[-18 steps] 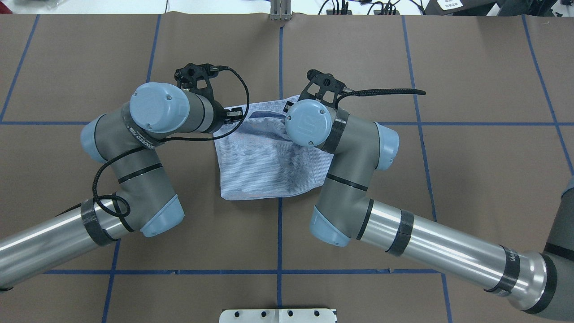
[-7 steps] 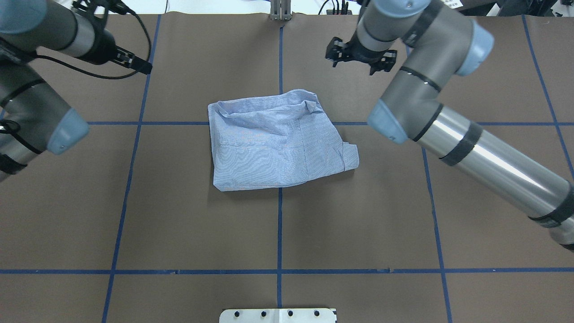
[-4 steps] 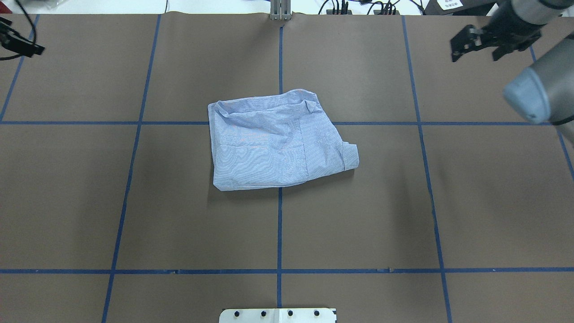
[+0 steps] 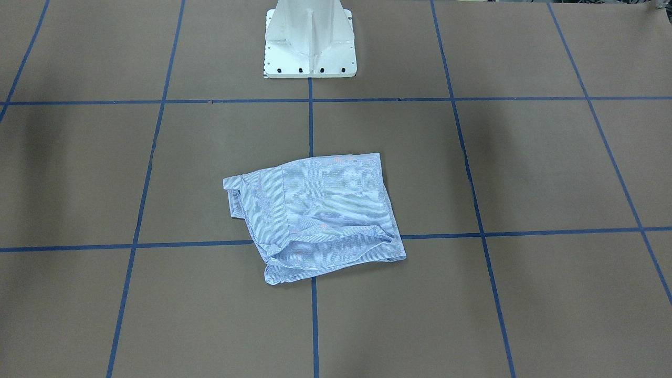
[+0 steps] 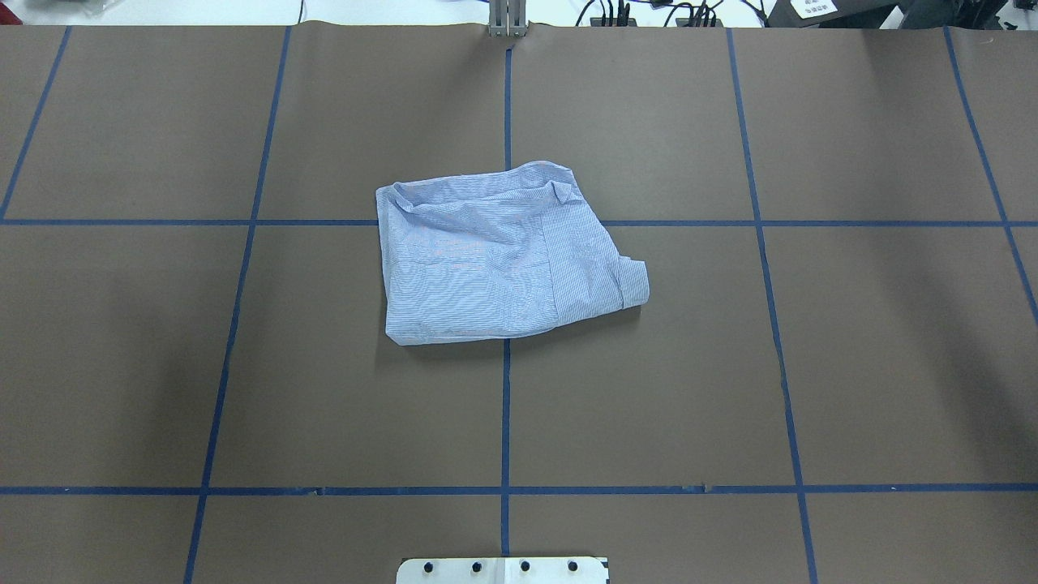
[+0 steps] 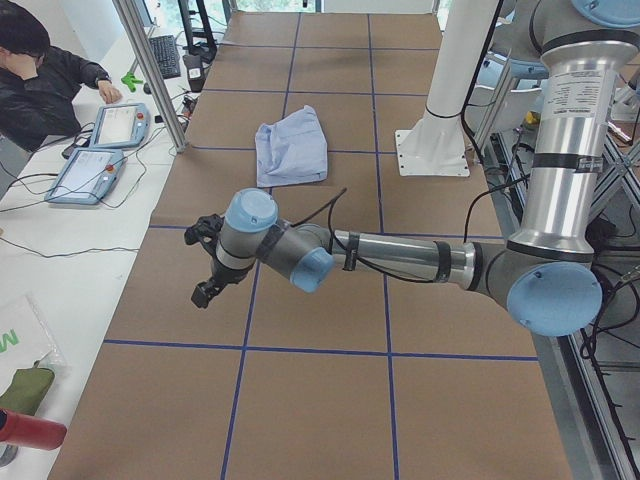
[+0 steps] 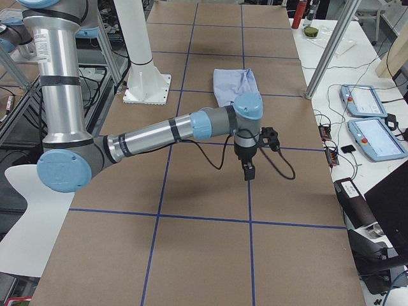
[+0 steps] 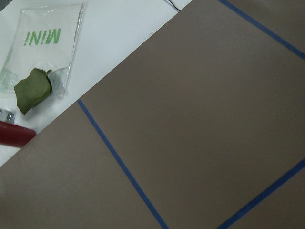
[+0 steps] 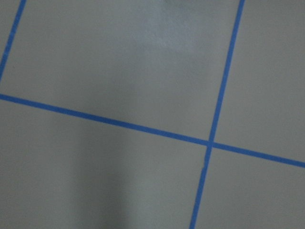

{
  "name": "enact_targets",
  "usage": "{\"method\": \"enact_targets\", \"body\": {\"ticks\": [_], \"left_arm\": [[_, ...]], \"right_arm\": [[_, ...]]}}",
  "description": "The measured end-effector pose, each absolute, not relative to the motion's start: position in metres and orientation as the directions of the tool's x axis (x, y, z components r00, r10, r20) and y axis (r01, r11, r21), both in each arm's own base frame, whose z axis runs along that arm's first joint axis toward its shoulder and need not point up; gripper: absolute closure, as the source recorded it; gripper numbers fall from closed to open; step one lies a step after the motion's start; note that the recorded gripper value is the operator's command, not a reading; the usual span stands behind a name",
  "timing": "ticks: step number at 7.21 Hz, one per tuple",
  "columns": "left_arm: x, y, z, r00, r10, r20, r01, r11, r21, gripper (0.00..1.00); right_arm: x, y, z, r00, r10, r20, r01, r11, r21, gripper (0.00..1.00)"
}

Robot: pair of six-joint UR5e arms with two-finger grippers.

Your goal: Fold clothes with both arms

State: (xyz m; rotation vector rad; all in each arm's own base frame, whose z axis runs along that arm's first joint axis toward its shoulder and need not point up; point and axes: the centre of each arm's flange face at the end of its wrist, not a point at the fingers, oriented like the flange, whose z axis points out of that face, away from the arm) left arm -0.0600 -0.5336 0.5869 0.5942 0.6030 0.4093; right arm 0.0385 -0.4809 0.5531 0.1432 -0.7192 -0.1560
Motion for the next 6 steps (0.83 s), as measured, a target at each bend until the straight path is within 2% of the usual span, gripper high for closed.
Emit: {"method": "enact_targets", "body": {"ticks": [2, 6], "left_arm": [[-0.091, -0.507, 0.623, 0.780, 0.423, -0.462, -0.113, 0.820, 0.560, 0.00], [-0.103, -0.472, 0.669, 0.765, 0.309, -0.565, -0.113, 0.928, 0.355, 0.00]], "right_arm": [[0.061, -0.414, 0.614, 0.734, -0.118, 0.669, 0.068, 0.993, 0.102, 0.00], [0.069, -0.391, 0.631, 0.732, -0.088, 0.676, 0.047, 0.996, 0.078, 0.00]]}}
